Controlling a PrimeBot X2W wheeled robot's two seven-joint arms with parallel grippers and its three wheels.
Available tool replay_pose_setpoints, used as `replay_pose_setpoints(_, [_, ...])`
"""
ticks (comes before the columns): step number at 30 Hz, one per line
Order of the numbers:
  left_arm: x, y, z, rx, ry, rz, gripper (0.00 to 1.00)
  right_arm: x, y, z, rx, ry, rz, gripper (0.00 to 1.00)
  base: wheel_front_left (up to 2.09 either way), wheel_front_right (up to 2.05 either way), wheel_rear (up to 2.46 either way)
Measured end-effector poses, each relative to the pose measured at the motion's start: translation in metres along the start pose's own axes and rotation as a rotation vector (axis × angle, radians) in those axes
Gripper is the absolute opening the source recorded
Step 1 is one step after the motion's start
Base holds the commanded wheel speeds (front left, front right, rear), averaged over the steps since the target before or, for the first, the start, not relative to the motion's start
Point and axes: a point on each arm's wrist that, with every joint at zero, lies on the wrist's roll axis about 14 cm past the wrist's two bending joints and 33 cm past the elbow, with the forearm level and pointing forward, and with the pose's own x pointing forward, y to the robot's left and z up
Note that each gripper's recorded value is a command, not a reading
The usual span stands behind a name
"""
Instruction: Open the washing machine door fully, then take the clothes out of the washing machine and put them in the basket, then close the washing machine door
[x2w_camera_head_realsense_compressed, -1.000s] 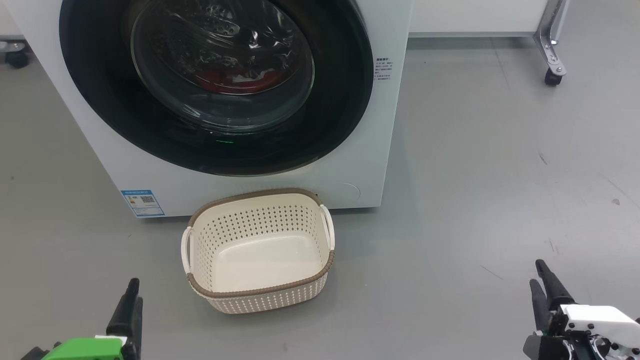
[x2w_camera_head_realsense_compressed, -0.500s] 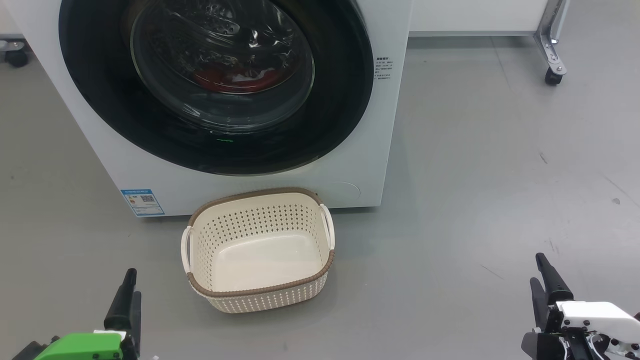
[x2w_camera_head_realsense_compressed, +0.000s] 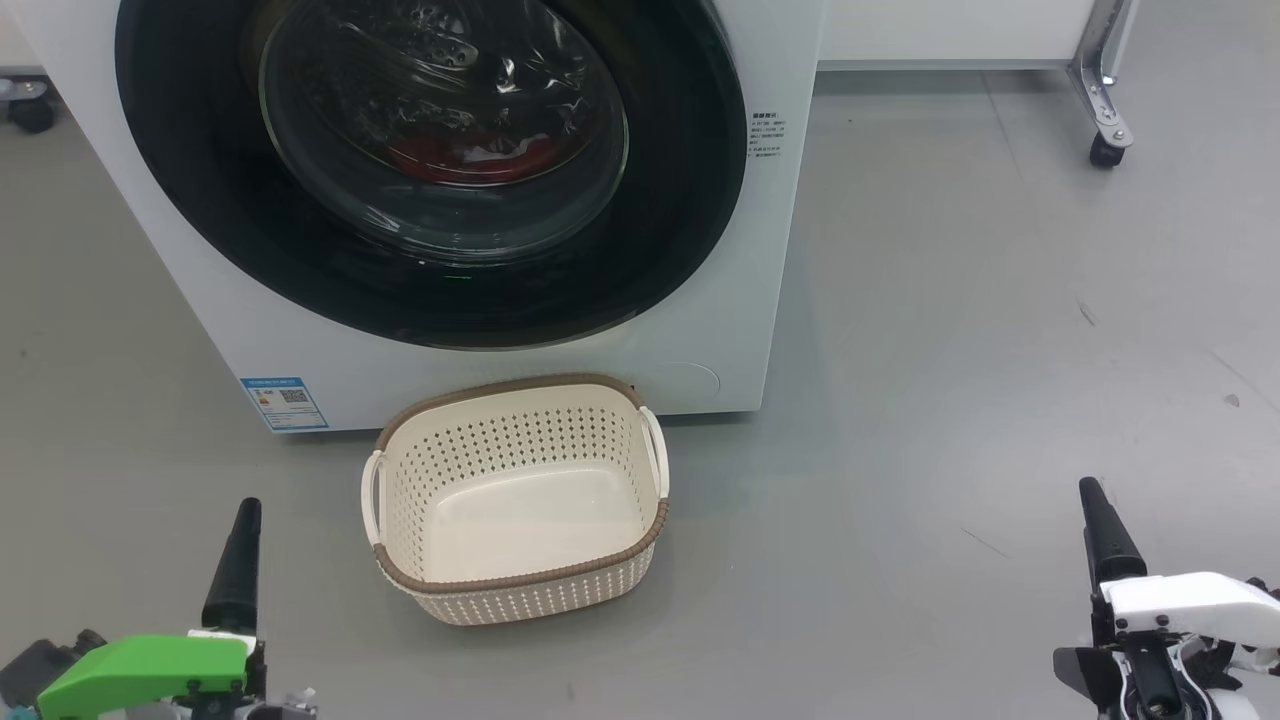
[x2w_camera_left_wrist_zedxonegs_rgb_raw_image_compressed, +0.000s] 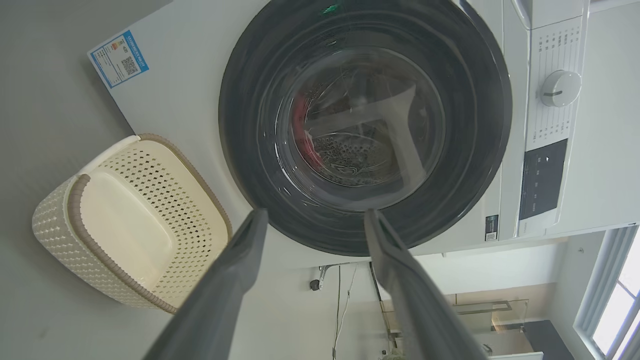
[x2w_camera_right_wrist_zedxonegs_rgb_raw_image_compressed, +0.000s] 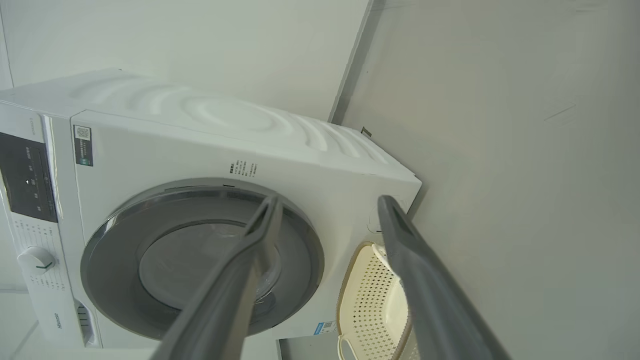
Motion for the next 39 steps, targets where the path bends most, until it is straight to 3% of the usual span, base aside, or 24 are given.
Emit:
replay_pose_setpoints(21, [0.003, -0.006, 0.002, 0.517, 0.023, -0.014, 1.00, 0.015, 0.028, -0.007, -0.574, 0.036, 0.067, 1.00, 0.00, 0.00, 0.00])
replay_pose_setpoints(39, [0.003, -0.013, -0.023, 0.848, 0.067, -0.073, 1.00, 0.011, 0.031, -0.035, -0.879, 0.070, 0.120, 1.00, 0.00, 0.00, 0.00])
